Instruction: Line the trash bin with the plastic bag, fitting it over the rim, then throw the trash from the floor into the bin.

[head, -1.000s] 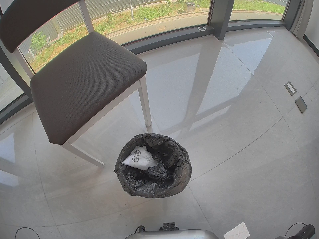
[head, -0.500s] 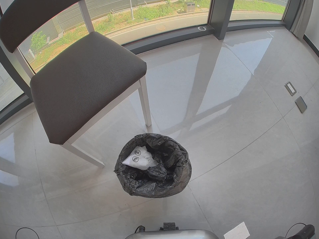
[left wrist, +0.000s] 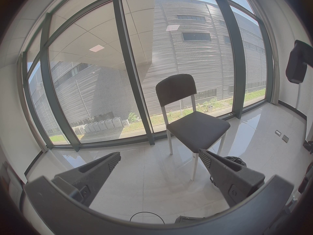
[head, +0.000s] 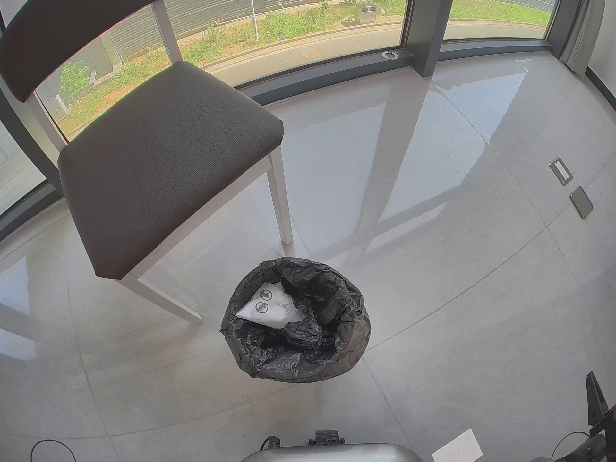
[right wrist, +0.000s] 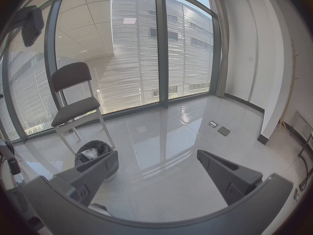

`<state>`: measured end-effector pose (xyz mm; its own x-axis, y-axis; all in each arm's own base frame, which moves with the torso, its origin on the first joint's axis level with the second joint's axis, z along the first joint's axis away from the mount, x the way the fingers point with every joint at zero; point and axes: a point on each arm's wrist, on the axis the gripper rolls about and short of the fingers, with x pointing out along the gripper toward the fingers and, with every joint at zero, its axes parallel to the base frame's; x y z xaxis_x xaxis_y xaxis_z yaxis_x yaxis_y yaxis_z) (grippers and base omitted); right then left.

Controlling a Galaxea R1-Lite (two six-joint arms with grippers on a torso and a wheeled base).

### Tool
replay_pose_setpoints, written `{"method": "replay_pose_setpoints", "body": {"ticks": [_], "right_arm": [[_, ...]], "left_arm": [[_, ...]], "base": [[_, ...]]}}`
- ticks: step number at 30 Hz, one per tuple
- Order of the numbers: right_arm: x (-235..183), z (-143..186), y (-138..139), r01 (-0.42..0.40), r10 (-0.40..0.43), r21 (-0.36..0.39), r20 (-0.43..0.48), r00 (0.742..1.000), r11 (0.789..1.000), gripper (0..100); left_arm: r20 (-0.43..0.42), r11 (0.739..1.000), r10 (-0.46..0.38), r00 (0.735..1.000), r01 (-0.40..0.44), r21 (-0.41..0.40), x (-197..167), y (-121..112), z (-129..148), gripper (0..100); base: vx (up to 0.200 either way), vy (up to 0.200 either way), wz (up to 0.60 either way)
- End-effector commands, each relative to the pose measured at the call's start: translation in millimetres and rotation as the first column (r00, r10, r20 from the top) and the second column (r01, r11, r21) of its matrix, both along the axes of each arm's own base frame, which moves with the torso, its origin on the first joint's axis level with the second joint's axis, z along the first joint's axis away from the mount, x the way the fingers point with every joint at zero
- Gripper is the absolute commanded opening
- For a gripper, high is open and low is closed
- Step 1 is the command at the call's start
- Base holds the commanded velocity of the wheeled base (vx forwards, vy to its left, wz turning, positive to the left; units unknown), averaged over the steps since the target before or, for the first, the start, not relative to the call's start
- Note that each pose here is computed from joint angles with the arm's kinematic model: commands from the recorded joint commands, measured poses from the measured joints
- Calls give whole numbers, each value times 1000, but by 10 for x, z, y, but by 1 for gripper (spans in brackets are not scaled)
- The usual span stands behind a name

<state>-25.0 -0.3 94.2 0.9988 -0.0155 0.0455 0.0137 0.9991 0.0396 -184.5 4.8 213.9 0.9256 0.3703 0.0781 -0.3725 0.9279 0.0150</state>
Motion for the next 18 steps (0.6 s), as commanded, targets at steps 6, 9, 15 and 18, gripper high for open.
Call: {"method": "replay_pose_setpoints", "body": {"ticks": [6,9,15,18], "right_arm": [[22,-188,17,-79,75,-63,-56,996,995,100],[21,-185,14,-60,58,-37,-46,997,998,100],[22,-188,11,-48,46,-37,-46,998,998,100],[21,-183,11,-48,46,-37,-45,998,998,100]], "left_arm": [[-5,1000,-16,1000,16,-2,5,26,-158,100],[-16,1000,-24,1000,24,-9,44,27,-176,100],[-51,996,-80,996,78,-36,160,16,-232,100],[-74,990,-130,989,125,-69,235,8,-280,100]], "base": [[0,0,0],[0,0,0],[0,0,0],[0,0,0]]}}
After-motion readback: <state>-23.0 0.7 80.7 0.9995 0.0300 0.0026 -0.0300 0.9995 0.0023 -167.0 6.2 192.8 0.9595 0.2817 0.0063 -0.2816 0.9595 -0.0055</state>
